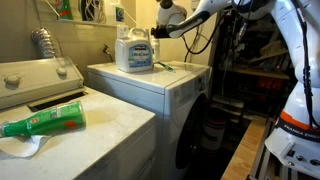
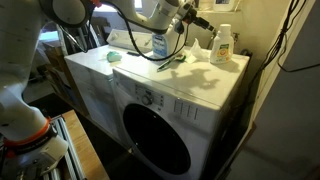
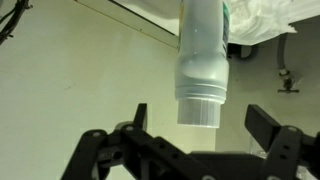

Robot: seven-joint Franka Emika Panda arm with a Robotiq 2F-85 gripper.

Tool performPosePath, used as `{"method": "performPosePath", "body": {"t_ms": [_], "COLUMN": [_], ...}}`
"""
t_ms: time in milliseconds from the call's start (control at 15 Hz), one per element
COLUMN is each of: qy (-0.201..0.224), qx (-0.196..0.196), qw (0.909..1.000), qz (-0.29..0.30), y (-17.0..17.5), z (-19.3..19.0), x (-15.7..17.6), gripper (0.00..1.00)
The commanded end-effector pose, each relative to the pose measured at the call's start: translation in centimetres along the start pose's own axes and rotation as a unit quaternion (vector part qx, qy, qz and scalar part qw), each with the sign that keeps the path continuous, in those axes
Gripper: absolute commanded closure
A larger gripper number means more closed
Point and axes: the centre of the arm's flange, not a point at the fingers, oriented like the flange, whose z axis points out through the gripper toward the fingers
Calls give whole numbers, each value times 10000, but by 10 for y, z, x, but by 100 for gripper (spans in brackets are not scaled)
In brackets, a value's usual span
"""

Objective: Move the white detergent bottle forward

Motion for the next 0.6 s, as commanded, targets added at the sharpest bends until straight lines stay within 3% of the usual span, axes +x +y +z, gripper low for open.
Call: {"method": "performPosePath", "body": {"t_ms": [0, 267, 533], "qy": [-802, -1350, -1918], "qx": [215, 550, 971], "qw": [9955, 9828, 9611], "qz": [-456, -1137, -1731], "y": [46, 87, 121], "z": [-55, -90, -111], "x": [6, 10, 8], "gripper": [0, 0, 0]}}
